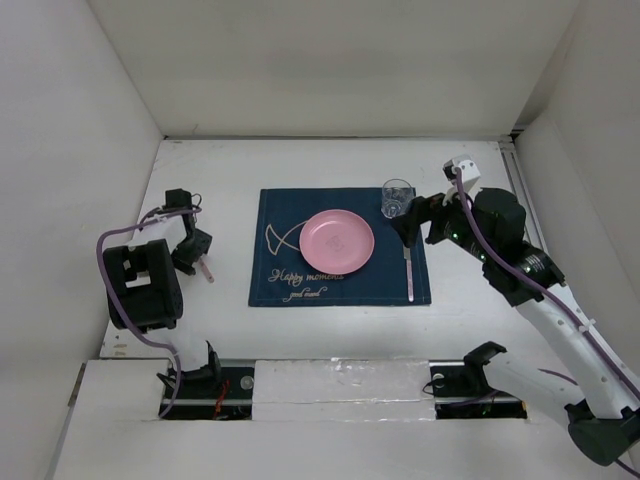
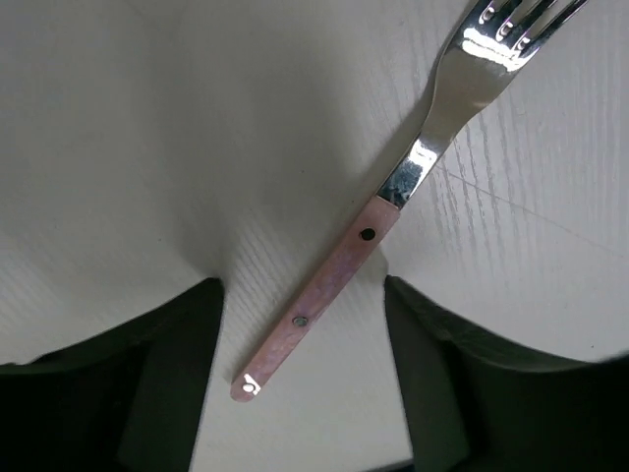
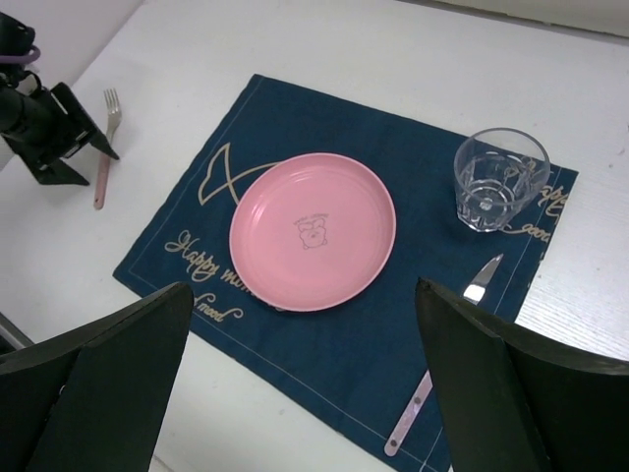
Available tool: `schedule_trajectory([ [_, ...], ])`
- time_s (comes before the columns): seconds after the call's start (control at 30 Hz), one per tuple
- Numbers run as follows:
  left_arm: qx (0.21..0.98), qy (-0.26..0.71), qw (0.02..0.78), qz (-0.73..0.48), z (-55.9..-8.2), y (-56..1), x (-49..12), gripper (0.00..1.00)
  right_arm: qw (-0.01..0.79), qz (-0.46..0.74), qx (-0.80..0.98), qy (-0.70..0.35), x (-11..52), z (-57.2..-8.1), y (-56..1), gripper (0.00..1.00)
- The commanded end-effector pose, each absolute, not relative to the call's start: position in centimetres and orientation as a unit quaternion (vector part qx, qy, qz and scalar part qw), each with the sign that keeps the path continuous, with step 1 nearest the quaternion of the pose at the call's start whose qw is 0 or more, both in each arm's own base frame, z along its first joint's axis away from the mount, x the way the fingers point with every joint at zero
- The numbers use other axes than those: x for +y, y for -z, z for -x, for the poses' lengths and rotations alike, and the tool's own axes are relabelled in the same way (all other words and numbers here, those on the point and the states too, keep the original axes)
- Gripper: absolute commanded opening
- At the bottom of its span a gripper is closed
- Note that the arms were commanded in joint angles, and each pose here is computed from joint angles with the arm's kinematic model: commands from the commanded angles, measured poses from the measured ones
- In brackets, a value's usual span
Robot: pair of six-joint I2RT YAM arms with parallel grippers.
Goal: Set the dinner table for one person
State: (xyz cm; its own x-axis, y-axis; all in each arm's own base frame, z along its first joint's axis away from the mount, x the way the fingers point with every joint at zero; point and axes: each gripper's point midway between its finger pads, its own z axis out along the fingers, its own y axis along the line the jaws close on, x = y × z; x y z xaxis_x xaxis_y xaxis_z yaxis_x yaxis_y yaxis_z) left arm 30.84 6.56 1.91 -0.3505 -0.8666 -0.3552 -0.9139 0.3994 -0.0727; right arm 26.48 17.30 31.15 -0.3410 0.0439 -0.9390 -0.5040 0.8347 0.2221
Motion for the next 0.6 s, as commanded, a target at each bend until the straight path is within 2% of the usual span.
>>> schedule_trajectory([
  [0.0,0.833,-0.04,0.135,0.534,-30.8,0.6,5.1,0.55,0.587,0.155,0.748,-0.268,18.1,-26.6,-33.8,1.0],
  [0.03,0.835,-0.039,0.125,0.534,-30.7,1.1,4.9,0.48,0.587,0.155,0.748,-0.268,18.1,-26.6,-33.8,1.0],
  [0.13,0.839,-0.039,0.101,0.533,-30.1,2.4,4.5,0.16,0.587,0.155,0.748,-0.268,18.1,-26.6,-33.8,1.0],
  [0.2,0.84,-0.037,0.093,0.533,-29.8,2.9,4.3,0.0,0.587,0.155,0.748,-0.268,18.1,-26.6,-33.8,1.0],
  [0.3,0.836,-0.058,0.113,0.534,-30.1,1.8,5.3,0.0,0.587,0.155,0.748,-0.268,18.1,-26.6,-33.8,1.0],
  [0.43,0.831,-0.109,0.209,0.503,-32.4,-5.0,5.6,0.0,0.587,0.155,0.748,-0.268,18.1,-26.6,-33.8,1.0],
  [0.47,0.837,-0.089,0.257,0.474,-34.3,-8.5,3.8,0.0,0.587,0.155,0.748,-0.268,18.1,-26.6,-33.8,1.0],
  [0.53,0.855,-0.053,0.301,0.419,-36.1,-11.6,1.1,0.0,0.582,0.155,0.752,-0.267,18.2,-26.7,-33.0,1.0],
  [0.57,0.881,-0.03,0.32,0.347,-36.7,-13.2,-1.4,0.0,0.586,0.148,0.751,-0.267,18.1,-26.8,-33.2,1.0],
])
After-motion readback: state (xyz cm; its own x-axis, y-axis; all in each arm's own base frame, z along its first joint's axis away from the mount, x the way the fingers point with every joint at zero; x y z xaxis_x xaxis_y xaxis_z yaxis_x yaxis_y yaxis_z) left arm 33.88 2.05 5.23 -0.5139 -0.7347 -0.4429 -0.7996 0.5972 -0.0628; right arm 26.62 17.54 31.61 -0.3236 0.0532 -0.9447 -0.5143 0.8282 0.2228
